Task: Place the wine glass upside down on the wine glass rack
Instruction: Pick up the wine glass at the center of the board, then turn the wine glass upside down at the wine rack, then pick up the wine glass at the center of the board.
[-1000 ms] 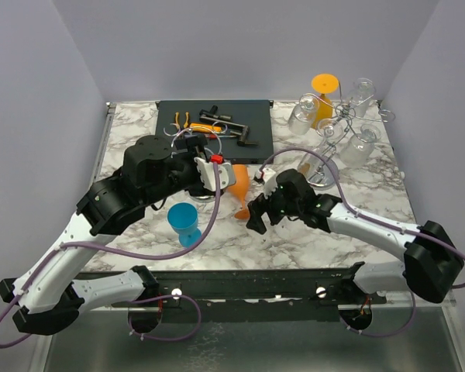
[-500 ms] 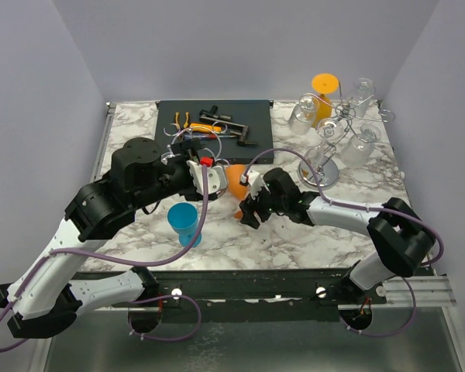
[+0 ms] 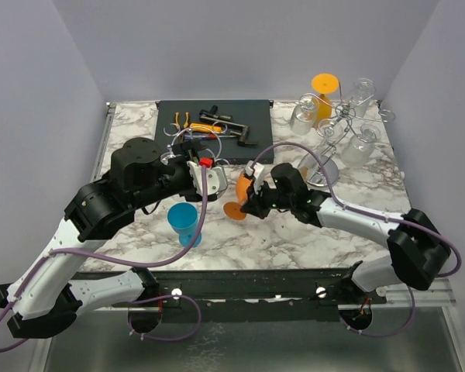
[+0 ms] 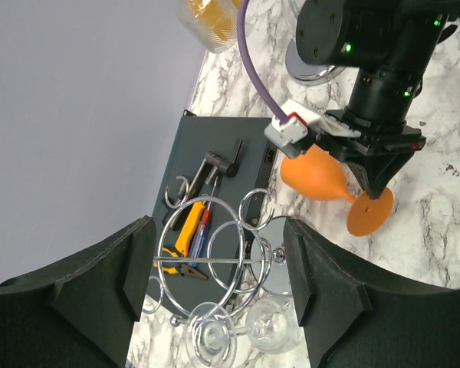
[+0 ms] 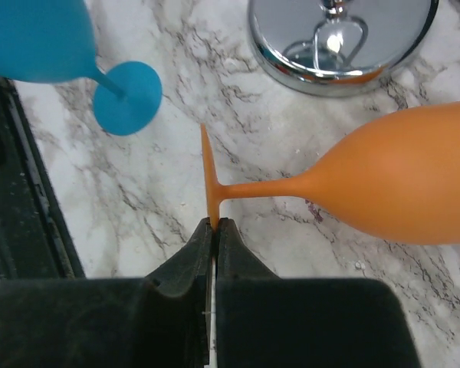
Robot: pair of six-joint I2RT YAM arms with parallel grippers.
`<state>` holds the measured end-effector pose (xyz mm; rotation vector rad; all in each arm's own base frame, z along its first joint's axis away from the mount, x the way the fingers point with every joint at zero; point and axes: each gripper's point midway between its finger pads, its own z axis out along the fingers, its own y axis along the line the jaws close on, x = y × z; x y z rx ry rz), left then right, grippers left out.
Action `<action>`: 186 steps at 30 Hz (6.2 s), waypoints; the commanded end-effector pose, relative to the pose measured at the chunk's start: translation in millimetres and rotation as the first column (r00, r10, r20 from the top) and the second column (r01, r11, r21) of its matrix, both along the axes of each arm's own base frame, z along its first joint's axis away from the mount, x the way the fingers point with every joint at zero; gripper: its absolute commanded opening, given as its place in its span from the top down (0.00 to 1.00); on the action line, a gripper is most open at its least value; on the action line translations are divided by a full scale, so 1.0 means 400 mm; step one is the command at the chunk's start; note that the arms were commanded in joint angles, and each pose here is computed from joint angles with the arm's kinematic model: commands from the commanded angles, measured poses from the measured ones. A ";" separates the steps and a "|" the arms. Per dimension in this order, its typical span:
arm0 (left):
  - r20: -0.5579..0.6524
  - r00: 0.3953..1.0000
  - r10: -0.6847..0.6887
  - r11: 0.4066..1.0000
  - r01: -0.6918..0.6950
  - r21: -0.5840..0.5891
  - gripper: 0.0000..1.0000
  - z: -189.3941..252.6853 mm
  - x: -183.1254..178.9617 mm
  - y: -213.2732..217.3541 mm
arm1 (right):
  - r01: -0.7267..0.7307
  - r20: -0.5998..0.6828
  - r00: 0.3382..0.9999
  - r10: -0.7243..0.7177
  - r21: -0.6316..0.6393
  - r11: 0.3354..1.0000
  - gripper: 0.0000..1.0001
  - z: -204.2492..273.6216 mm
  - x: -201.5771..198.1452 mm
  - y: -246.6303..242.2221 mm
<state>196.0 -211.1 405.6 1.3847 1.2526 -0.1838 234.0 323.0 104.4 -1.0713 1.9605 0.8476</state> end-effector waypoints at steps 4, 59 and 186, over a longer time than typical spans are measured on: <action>-0.008 1.000 -0.024 1.000 0.024 -0.017 0.27 0.015 -0.016 0.000 | -0.017 -0.031 0.999 0.024 0.201 0.979 1.00 0.225 -0.057 0.023; 0.035 0.998 -0.060 0.998 0.061 -0.028 0.27 0.027 -0.047 0.025 | 0.513 -0.659 0.751 -0.039 0.545 0.664 1.00 0.450 0.117 0.077; -0.047 0.931 0.363 0.906 -0.365 -0.215 0.04 0.060 -0.090 0.295 | 0.261 -0.213 0.930 -0.299 -0.187 0.947 0.86 0.182 -0.088 0.318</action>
